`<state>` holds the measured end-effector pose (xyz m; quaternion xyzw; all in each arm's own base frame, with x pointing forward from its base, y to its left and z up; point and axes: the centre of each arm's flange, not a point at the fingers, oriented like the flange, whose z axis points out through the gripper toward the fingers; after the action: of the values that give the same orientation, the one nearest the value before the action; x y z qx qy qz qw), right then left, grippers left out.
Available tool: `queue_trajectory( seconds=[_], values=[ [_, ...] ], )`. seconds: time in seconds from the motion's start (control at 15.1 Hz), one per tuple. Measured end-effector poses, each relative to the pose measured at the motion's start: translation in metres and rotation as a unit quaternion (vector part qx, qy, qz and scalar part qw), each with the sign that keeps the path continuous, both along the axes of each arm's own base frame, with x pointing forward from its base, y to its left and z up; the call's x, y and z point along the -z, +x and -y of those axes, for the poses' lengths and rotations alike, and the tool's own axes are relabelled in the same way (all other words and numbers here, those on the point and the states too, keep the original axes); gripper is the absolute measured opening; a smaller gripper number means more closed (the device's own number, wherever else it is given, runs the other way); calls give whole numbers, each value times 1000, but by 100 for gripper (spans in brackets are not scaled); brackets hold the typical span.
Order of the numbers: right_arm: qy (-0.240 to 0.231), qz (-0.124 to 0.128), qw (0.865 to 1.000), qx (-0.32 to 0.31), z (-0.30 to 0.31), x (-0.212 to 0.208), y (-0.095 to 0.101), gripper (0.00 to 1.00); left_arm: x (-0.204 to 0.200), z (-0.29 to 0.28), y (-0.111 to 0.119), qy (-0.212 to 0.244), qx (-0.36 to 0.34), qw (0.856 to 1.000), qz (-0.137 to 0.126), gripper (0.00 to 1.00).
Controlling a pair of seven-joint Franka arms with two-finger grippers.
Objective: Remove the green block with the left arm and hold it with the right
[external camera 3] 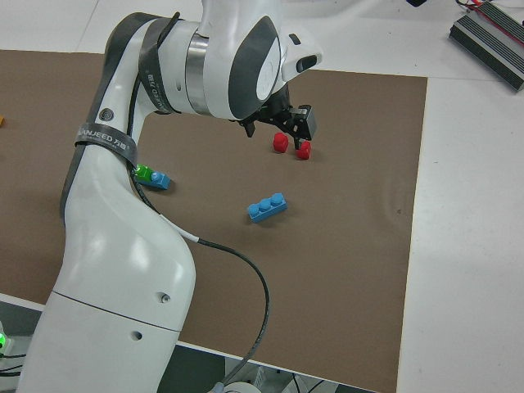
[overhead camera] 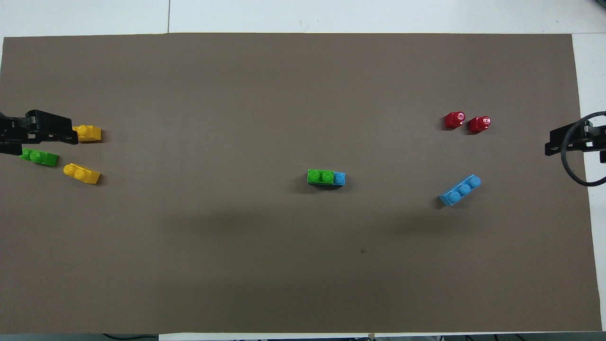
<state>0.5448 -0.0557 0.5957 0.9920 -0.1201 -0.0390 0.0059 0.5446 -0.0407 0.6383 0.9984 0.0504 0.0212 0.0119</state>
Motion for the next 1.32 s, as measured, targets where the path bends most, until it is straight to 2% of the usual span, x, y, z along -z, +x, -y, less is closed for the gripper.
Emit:
queue_trajectory(
  seconds=[0.2,0.4,0.53,0.6,0.79,0.99,1.06,1.32],
  values=[
    [12,-5,993,121,-11,4,0,100,0,0,0,0,0,1000,1,100],
    [73,-33,964,254,-27,13,-5,100,-1,0,1,0,0,1000,4,100],
    [103,-64,935,333,-34,24,-14,100,-1,0,1,0,0,1000,5,100],
    [123,-83,915,375,-37,31,-19,100,-1,0,1,0,0,1000,5,100],
    [161,-110,855,481,-43,54,-31,100,-1,0,1,0,0,1000,6,100],
    [185,-133,817,529,-49,77,-36,100,0,-3,1,0,-3,1000,5,100],
    [191,-135,809,539,-51,87,-36,100,0,-4,1,0,-4,1000,5,100],
    [198,-137,797,554,-79,115,-37,100,2,-7,2,0,-6,1000,3,100]
  ],
)
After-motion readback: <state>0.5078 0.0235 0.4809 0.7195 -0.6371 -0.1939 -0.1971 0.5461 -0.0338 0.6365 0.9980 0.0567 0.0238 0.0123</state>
